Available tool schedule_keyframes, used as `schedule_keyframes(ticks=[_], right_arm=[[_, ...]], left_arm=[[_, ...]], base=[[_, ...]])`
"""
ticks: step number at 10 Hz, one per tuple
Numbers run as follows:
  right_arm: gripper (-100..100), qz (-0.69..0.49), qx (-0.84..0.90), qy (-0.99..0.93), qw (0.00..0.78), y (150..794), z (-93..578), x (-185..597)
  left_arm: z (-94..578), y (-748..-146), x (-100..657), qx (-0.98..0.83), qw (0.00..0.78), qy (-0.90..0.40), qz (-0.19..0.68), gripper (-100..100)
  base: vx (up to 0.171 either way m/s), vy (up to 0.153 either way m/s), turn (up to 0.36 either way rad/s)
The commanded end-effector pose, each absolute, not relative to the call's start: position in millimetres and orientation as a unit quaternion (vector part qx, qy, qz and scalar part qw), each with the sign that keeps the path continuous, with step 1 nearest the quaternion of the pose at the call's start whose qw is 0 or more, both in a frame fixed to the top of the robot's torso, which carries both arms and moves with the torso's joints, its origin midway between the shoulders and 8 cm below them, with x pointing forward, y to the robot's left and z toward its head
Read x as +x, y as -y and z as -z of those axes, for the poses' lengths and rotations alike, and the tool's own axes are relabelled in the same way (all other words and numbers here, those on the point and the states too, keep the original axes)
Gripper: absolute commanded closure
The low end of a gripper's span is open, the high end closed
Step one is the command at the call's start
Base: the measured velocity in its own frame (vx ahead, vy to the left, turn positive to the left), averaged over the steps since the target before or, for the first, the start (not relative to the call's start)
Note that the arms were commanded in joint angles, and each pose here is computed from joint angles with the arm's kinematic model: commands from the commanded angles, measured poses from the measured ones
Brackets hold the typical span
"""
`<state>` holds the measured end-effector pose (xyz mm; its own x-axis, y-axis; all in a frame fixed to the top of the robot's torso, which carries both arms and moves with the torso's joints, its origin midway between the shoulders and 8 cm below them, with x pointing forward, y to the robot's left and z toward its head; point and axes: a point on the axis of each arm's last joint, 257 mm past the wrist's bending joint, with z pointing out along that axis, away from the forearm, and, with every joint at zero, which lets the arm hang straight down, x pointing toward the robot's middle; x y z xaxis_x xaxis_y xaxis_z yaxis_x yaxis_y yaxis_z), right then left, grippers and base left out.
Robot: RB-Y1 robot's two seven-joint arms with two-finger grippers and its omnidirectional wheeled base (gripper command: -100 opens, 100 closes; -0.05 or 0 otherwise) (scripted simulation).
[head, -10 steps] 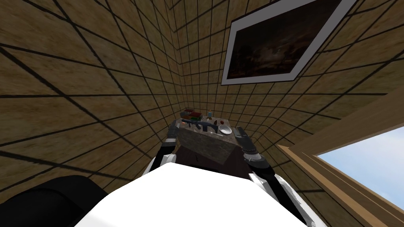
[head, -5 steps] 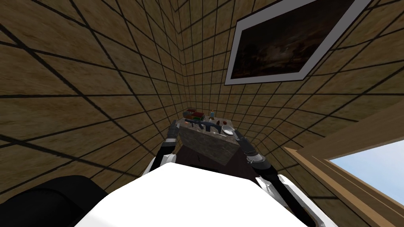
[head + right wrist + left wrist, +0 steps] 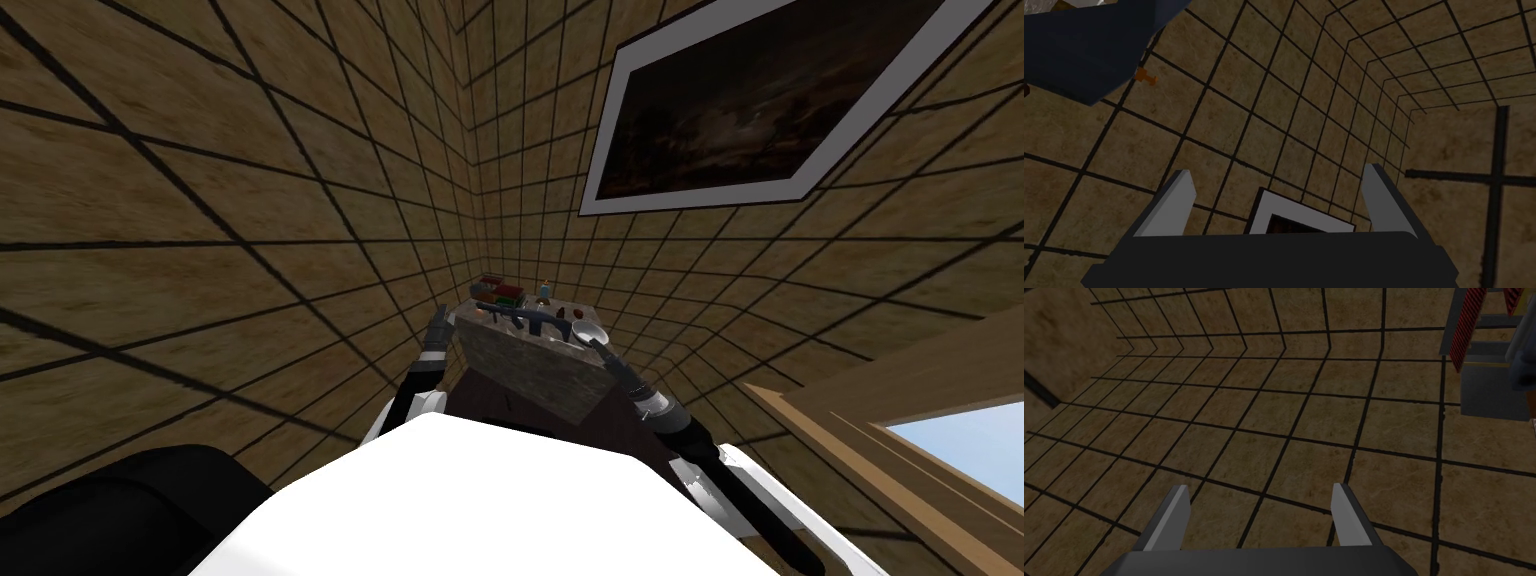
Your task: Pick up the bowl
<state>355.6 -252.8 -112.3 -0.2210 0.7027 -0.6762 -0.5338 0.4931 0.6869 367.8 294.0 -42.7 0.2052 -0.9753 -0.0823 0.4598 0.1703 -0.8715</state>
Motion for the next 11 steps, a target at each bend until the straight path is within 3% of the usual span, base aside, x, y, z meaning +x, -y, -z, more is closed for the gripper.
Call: schedule_keyframes(ticks=[1,11], right_arm=[[-100,-0.484,0.057,-0.622,0.613,256,128,356],[-100,-0.337,-0.037,-0.771,0.539,336,230,348]], left_arm=[[43,-294,368,-0.371,0.682,-0.347,0.526,0],[43,-294,368,-0.371,0.682,-0.347,0.526,0]], base=[[0.017,0.066,0.034],[0.023,0.077,0.057]])
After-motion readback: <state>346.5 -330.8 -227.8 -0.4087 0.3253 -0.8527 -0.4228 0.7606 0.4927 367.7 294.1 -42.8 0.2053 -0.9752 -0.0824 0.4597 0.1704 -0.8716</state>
